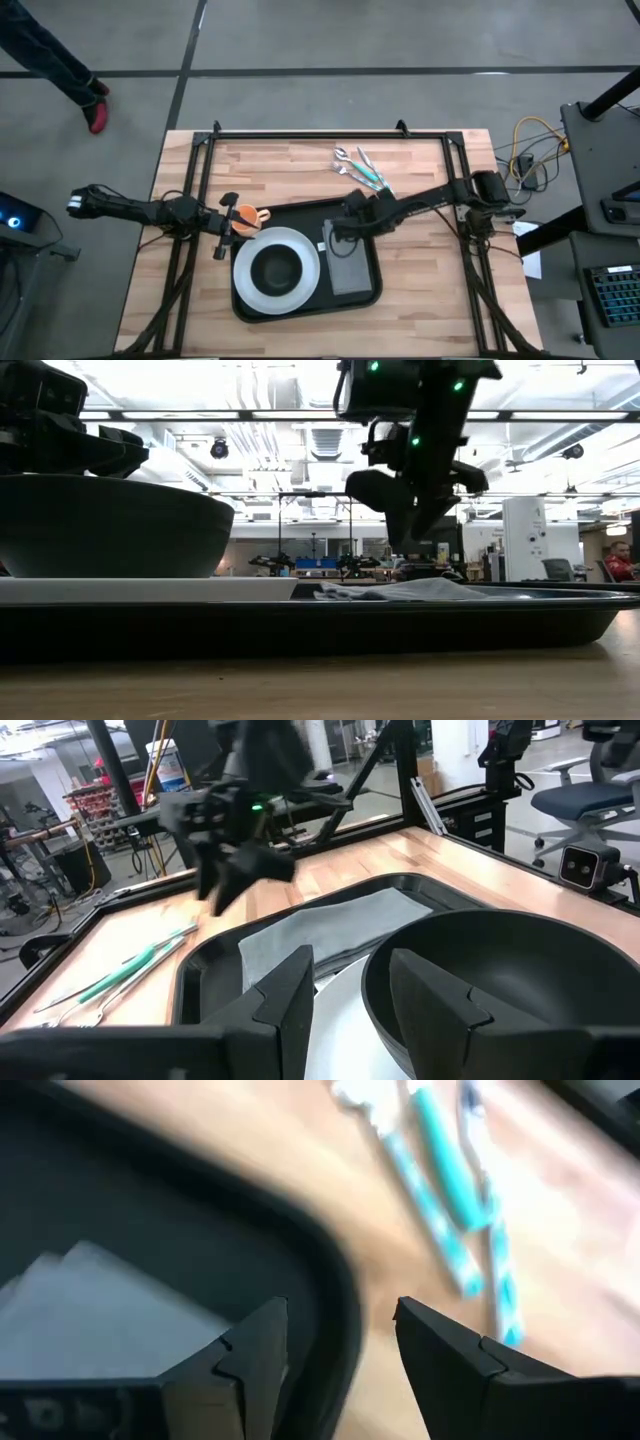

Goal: Set up tray
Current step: Put the green patterned fork on the gray napkin

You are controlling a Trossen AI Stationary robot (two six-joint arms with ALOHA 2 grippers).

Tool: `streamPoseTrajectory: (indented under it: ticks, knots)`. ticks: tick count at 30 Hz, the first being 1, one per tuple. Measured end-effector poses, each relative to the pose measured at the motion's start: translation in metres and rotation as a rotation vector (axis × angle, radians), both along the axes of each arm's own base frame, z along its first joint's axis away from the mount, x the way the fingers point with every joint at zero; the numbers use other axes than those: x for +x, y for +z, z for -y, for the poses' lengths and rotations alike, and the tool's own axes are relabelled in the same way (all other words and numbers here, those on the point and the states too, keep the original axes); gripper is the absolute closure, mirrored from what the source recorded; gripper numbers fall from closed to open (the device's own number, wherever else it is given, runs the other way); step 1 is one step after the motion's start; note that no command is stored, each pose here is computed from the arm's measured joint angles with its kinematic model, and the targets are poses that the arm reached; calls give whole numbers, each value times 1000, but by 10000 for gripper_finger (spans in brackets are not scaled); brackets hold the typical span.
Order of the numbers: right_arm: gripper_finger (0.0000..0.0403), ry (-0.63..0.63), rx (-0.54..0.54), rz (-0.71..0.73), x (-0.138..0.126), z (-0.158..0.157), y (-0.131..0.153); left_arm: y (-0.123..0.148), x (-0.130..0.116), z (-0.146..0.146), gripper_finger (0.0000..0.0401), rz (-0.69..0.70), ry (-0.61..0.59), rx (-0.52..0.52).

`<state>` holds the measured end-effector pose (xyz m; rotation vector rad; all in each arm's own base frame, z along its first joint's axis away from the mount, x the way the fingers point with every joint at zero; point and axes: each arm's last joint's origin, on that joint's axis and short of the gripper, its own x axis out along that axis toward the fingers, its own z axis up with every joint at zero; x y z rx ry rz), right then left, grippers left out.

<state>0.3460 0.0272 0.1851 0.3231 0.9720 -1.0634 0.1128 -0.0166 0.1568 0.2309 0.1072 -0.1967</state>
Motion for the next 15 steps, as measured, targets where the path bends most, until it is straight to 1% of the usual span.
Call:
streamPoseTrajectory:
  ticks: [7,12,15]
  knots:
    - [227,-29,-74,-35,-1,41,9,0,0,0,285,0,0,0]
    - [227,-25,-95,-76,-2,66,8,0,0,0,285,0,0,0]
    - [227,-49,-115,-104,-5,81,5,0,0,0,285,0,0,0]
